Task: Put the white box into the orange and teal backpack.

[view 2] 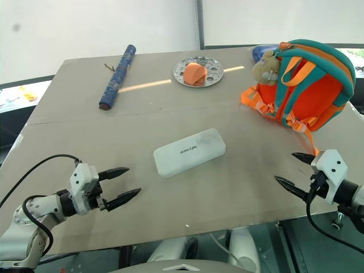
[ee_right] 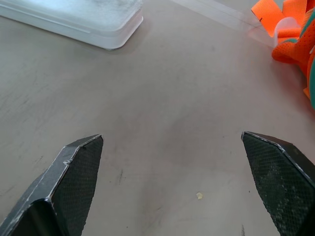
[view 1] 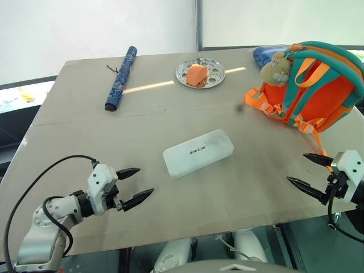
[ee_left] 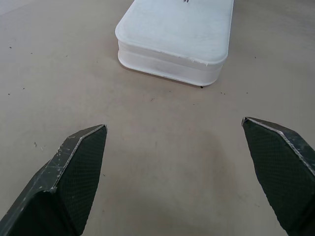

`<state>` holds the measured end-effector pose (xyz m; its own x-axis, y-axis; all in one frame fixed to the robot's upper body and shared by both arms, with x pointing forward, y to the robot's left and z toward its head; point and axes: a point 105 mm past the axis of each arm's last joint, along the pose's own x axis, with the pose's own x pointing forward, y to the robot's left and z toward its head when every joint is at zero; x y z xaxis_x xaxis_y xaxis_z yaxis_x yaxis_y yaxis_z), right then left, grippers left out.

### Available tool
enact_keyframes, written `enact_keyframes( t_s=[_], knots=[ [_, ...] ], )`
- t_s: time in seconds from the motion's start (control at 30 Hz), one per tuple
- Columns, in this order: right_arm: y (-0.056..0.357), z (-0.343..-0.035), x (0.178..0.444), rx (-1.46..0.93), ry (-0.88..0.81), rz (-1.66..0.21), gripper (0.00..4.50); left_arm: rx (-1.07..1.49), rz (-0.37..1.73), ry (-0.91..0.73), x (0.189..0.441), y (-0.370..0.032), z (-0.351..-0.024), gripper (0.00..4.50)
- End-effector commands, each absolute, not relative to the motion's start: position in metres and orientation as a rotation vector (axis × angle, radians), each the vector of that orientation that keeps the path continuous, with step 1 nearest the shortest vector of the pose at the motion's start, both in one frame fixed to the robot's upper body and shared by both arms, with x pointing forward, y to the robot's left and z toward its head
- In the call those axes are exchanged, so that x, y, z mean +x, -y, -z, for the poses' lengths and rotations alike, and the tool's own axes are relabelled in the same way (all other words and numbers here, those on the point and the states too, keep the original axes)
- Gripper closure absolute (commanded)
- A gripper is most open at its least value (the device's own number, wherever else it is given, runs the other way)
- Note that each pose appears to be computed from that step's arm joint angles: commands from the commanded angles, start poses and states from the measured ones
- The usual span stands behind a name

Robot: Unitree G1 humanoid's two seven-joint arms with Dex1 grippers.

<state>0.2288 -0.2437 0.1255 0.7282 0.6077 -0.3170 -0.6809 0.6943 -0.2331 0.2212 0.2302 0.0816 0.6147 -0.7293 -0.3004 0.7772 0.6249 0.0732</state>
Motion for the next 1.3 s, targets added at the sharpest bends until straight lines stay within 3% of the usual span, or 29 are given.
enact_keyframes(
  t_s=[0.03,0.23,0.3,0.4,0.6,0.73,0.93,1.17,1.3],
  knots=[
    [0.231,-0.143,0.235,-0.344,-0.127,-0.723,0.06,0.203,0.842,-0.170,0.232,-0.224,-0.099,0.00],
    [0.204,-0.159,0.257,-0.235,-0.096,-0.687,0.06,0.062,0.723,-0.099,0.258,-0.220,-0.121,0.00],
    [0.200,-0.157,0.264,-0.224,-0.113,-0.670,0.44,0.004,0.677,-0.103,0.264,-0.222,-0.124,0.40],
    [0.191,-0.156,0.274,-0.207,-0.125,-0.657,1.59,-0.086,0.679,-0.150,0.262,-0.218,-0.124,1.54],
    [0.157,-0.148,0.301,-0.243,-0.185,-0.680,4.48,-0.210,0.660,-0.266,0.261,-0.219,-0.117,4.46],
    [0.138,-0.139,0.329,-0.310,-0.222,-0.668,4.48,-0.299,0.589,-0.411,0.263,-0.221,-0.101,4.46],
    [0.122,-0.131,0.353,-0.372,-0.228,-0.656,4.48,-0.298,0.575,-0.469,0.263,-0.214,-0.094,4.46],
    [0.108,-0.122,0.361,-0.398,-0.237,-0.684,4.48,-0.280,0.577,-0.479,0.264,-0.199,-0.090,4.46],
    [0.089,-0.113,0.350,-0.392,-0.265,-0.806,4.48,-0.230,0.576,-0.499,0.268,-0.190,-0.085,4.46]
  ],
)
